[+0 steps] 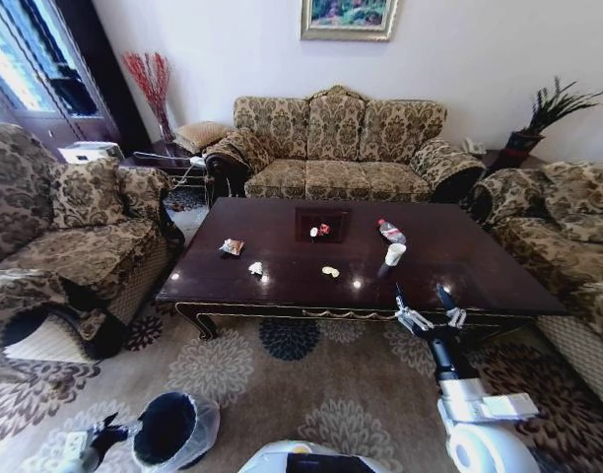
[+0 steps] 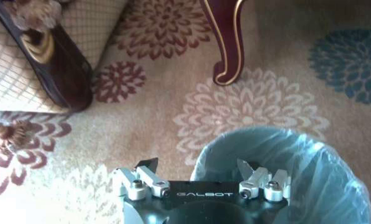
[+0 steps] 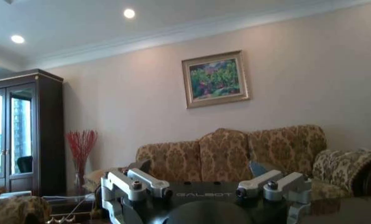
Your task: Move to the front of the table and place the trash on the table into the trash bin.
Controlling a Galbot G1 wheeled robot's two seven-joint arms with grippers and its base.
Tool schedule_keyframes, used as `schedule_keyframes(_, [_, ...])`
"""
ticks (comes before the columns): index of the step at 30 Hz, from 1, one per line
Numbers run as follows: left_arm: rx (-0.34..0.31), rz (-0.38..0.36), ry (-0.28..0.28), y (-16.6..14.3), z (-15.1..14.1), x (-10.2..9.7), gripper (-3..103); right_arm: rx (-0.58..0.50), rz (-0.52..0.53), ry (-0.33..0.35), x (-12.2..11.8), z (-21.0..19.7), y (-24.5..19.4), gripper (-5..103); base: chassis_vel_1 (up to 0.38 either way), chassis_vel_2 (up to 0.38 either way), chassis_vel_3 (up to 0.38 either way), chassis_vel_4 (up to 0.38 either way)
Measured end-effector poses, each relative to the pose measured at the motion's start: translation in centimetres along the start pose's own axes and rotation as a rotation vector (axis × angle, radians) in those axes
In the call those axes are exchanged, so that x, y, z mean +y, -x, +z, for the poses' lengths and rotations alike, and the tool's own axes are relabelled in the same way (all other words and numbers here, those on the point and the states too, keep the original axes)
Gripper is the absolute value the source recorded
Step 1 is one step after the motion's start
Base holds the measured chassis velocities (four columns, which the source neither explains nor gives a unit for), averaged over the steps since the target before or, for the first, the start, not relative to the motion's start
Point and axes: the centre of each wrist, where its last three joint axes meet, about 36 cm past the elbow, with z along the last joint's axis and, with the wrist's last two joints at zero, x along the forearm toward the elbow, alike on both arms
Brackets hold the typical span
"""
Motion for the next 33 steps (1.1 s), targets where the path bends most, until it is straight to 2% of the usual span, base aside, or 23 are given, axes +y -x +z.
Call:
schedule_keyframes(3, [0.010,0.016,0.009,0.2,0.1,-0.1,89,0.012,0.011,0.002,-0.2,0.6,-0.1,100,0.000,0.000,0.000,0.000])
schedule_keyframes(7, [0.041,0.046,0.036,1.1,0.4,-1.4,89,0.032,0.025,0.001,-0.7,1.6,-0.2,100,0.000,0.000,0.000,0.000])
schedule_keyframes(9, [0.044,0.043,0.083,1.3,0.7,-1.5,89,0.040,0.026,-0.001,-0.9,1.9,-0.3,100,0.000,0.000,0.000,0.000])
schedule_keyframes(10, [0.044,0.043,0.083,1.3,0.7,-1.5,89,0.040,0.026,-0.001,-0.9,1.9,-0.3,100,0.000,0.000,0.000,0.000])
schedule_keyframes(12, [0.008,0.050,0.177,1.4,0.9,-1.7,89,0.051,0.029,-0.006,-1.1,2.3,-0.3,100,0.000,0.000,0.000,0.000])
schedule_keyframes(13, [-0.005,0.057,0.204,1.3,0.7,-2.0,89,0.057,0.029,-0.008,-1.1,2.6,-0.4,100,0.000,0.000,0.000,0.000])
schedule_keyframes(14, [-0.005,0.057,0.204,1.3,0.7,-2.0,89,0.057,0.029,-0.008,-1.1,2.6,-0.4,100,0.000,0.000,0.000,0.000])
schedule_keyframes(16, [-0.019,0.068,0.238,1.5,0.3,-2.5,89,0.065,0.031,-0.006,-1.0,2.9,-0.5,100,0.000,0.000,0.000,0.000])
schedule_keyframes(23, [-0.035,0.071,0.280,2.8,0.6,-2.8,89,0.071,0.034,-0.004,-0.8,3.2,-0.5,100,0.000,0.000,0.000,0.000])
schedule_keyframes(26, [-0.075,0.086,0.419,4.3,0.9,-2.2,89,0.079,0.038,-0.010,-0.9,3.4,-0.7,100,0.000,0.000,0.000,0.000])
schedule_keyframes(27, [-0.075,0.086,0.419,4.3,0.9,-2.2,89,0.079,0.038,-0.010,-0.9,3.4,-0.7,100,0.000,0.000,0.000,0.000])
schedule_keyframes(28, [-0.076,0.090,0.452,4.7,0.9,-2.1,89,0.081,0.040,-0.012,-1.0,3.4,-0.8,100,0.000,0.000,0.000,0.000])
schedule_keyframes(31, [-0.069,0.094,0.463,5.3,1.0,-2.1,89,0.083,0.045,-0.012,-1.0,3.5,-0.9,100,0.000,0.000,0.000,0.000])
schedule_keyframes(33, [-0.047,0.092,0.434,6.3,1.5,-1.9,89,0.086,0.049,-0.013,-1.0,3.6,-0.9,100,0.000,0.000,0.000,0.000])
